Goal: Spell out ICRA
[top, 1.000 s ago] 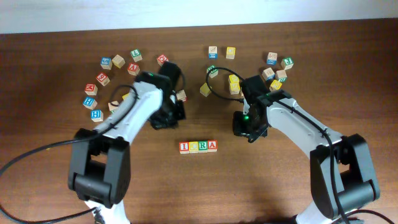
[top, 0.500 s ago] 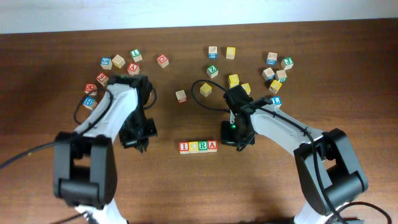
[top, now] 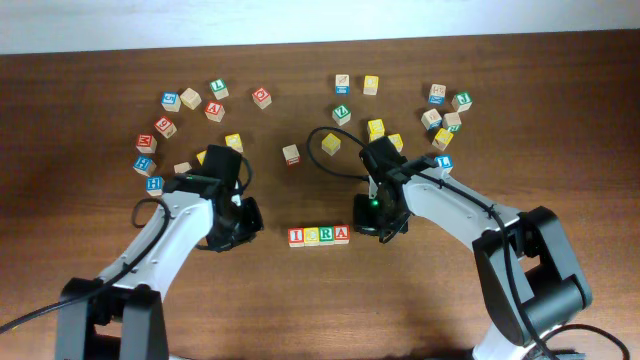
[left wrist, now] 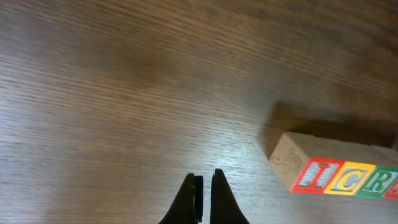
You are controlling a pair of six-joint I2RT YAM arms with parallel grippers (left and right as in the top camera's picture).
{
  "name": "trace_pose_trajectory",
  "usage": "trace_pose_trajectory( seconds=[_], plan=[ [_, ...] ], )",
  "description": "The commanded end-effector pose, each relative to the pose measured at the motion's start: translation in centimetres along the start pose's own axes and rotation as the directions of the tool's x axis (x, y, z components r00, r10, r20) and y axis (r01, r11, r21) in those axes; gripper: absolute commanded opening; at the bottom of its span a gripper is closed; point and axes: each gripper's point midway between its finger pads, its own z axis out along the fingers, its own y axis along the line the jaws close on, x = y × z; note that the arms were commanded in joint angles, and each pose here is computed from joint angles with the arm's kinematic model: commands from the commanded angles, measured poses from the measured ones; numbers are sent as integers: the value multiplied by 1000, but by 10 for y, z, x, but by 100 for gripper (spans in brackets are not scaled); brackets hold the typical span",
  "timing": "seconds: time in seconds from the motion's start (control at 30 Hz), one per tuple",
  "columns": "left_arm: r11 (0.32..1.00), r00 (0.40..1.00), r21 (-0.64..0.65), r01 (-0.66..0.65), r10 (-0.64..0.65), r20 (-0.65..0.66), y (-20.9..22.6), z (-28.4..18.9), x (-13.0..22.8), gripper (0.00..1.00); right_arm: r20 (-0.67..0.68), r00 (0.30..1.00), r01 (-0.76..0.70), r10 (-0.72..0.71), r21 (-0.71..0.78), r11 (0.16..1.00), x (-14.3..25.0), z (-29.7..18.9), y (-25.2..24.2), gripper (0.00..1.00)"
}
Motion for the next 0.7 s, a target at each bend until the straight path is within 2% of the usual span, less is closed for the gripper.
trace_pose_trajectory(
  seconds=[0.0, 0.13, 0.27, 0.67],
  plan=[
    [999, 1000, -40, 27, -28, -8, -8, 16, 6, 0, -27, 999, -16, 16, -1, 1000, 9, 6, 4, 5],
    [993, 998, -110, 45, -49, -33, 2, 35, 7, 0, -34, 999, 5, -5, 0, 1000, 14, 8, 10, 5],
    [999, 998, -24, 32, -33, -51, -18, 41, 7, 0, -38, 999, 3, -3, 2, 1000, 15, 9, 10, 5],
    [999, 998, 5, -37, 37, -50, -38, 44, 16, 0, -42, 999, 8, -8, -1, 1000, 16, 10, 12, 5]
  ],
)
